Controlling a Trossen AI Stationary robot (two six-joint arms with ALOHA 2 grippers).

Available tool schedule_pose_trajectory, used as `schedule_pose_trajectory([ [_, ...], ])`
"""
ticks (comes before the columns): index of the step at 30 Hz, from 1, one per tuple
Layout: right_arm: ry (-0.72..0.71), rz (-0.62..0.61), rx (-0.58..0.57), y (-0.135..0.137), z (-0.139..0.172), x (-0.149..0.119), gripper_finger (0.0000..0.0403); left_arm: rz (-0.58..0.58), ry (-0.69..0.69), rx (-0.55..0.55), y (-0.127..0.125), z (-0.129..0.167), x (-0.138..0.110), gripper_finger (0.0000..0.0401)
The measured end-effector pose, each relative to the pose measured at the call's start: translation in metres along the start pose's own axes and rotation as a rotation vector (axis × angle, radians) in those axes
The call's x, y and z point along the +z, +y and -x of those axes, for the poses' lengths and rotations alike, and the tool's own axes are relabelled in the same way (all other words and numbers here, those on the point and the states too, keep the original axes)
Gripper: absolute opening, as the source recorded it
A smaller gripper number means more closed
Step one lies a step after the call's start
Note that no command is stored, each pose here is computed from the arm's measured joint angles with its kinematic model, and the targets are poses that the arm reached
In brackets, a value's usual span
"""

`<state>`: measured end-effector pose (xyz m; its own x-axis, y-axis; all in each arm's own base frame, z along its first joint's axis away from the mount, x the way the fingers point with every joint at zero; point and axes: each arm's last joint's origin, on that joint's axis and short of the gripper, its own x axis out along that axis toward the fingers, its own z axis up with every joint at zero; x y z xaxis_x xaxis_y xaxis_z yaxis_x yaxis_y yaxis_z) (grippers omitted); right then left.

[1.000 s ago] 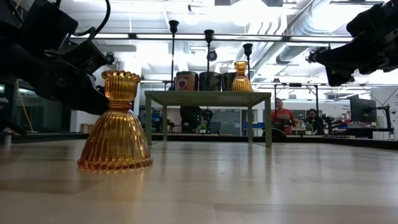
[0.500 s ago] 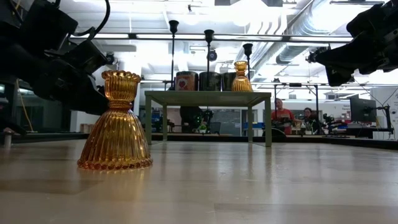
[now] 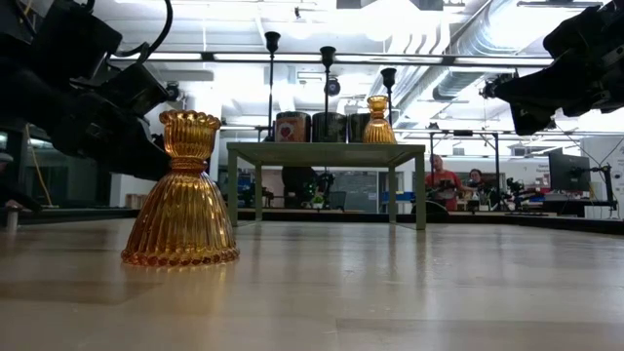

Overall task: Pick & Place candle stick holders
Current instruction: Put the pink candle holder on the shelf

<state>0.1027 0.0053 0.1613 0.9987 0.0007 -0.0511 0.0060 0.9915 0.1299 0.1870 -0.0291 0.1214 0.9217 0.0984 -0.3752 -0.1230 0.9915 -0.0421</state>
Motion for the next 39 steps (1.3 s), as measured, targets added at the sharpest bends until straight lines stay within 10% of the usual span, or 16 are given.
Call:
schedule_pose_trajectory([
  [17, -0.001, 0.0, 0.0, 0.0, 0.0, 0.0, 0.0004, 0.006, -0.021, 0.008, -0.001, -0.001, 0.004, 0.0135],
  [39, -0.001, 0.0, 0.0, 0.0, 0.0, 0.0, 0.0004, 0.007, -0.063, 0.147, -0.017, -0.026, 0.083, 0.0134],
])
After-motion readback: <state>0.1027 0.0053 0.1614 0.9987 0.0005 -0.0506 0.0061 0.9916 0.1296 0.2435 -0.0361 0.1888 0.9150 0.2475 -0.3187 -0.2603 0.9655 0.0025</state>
